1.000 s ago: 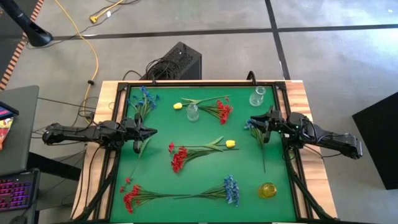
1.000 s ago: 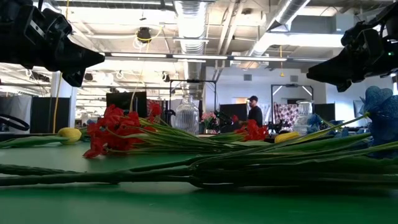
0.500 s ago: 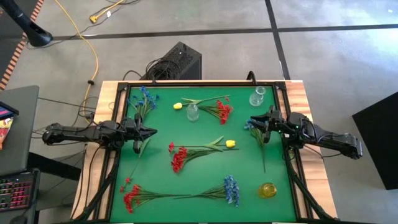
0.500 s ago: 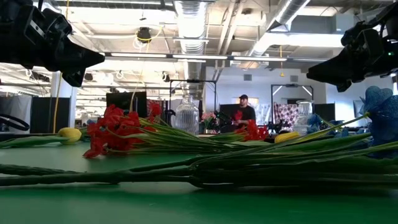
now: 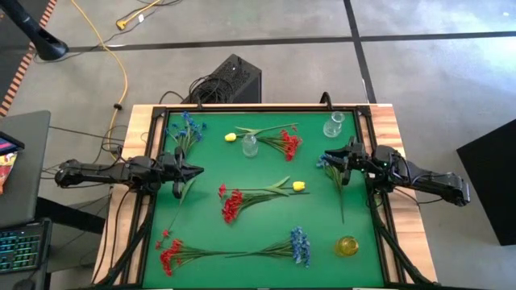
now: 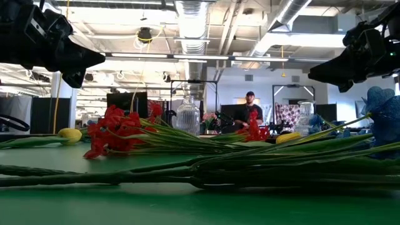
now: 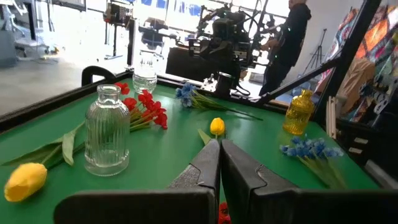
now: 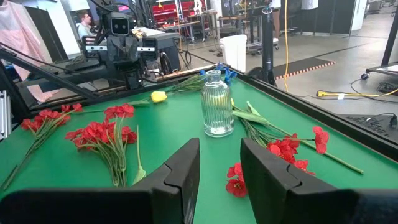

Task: Sort flowers into vase by color
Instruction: Put the right blue flowers into the right transparent vase

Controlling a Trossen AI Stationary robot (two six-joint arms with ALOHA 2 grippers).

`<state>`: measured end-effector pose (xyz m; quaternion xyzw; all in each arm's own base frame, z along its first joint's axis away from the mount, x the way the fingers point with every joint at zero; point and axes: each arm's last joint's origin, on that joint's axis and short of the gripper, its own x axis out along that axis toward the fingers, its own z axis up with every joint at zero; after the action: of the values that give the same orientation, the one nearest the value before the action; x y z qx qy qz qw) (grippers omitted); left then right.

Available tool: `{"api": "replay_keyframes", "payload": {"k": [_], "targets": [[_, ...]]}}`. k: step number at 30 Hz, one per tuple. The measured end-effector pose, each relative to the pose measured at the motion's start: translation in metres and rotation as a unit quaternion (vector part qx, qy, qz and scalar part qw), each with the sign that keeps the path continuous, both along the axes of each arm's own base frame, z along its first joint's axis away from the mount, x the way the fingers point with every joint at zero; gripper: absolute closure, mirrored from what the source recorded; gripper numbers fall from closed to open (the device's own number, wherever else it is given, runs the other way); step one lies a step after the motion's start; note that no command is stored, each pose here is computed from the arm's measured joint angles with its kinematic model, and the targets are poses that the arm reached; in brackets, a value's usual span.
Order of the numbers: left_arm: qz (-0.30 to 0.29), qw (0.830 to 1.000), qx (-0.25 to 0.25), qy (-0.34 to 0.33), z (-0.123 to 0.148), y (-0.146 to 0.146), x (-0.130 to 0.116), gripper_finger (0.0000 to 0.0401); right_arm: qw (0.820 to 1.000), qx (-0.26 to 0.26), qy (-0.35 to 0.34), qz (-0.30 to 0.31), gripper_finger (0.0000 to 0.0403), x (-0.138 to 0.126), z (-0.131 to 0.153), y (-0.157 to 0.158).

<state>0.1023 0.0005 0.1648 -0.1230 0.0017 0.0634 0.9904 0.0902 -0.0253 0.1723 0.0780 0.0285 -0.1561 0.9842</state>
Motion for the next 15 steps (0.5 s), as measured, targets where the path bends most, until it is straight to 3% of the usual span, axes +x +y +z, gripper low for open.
{"api": "replay_keyframes", "payload": {"k": [5,7,11,15], "targets": [[0.003,0.999,-0.05,-0.009,0.0003,0.0001,0.0,0.0401,1.0,0.0,0.0,0.0,0.026,-0.0001,0.0002,0.0],[0.026,0.998,-0.057,-0.018,0.0017,0.0015,-0.0002,0.0401,1.0,0.0,0.0,0.0,0.026,0.0,0.0001,0.0],[0.059,0.99,-0.121,-0.03,0.0013,0.0033,-0.0006,0.0401,1.0,0.0,0.0,0.0,0.026,0.0,0.0001,0.0],[0.099,0.985,-0.136,-0.041,0.0019,0.0056,-0.0013,0.0401,1.0,0.0,-0.001,-0.001,0.026,0.0,0.0003,-0.0001]]}}
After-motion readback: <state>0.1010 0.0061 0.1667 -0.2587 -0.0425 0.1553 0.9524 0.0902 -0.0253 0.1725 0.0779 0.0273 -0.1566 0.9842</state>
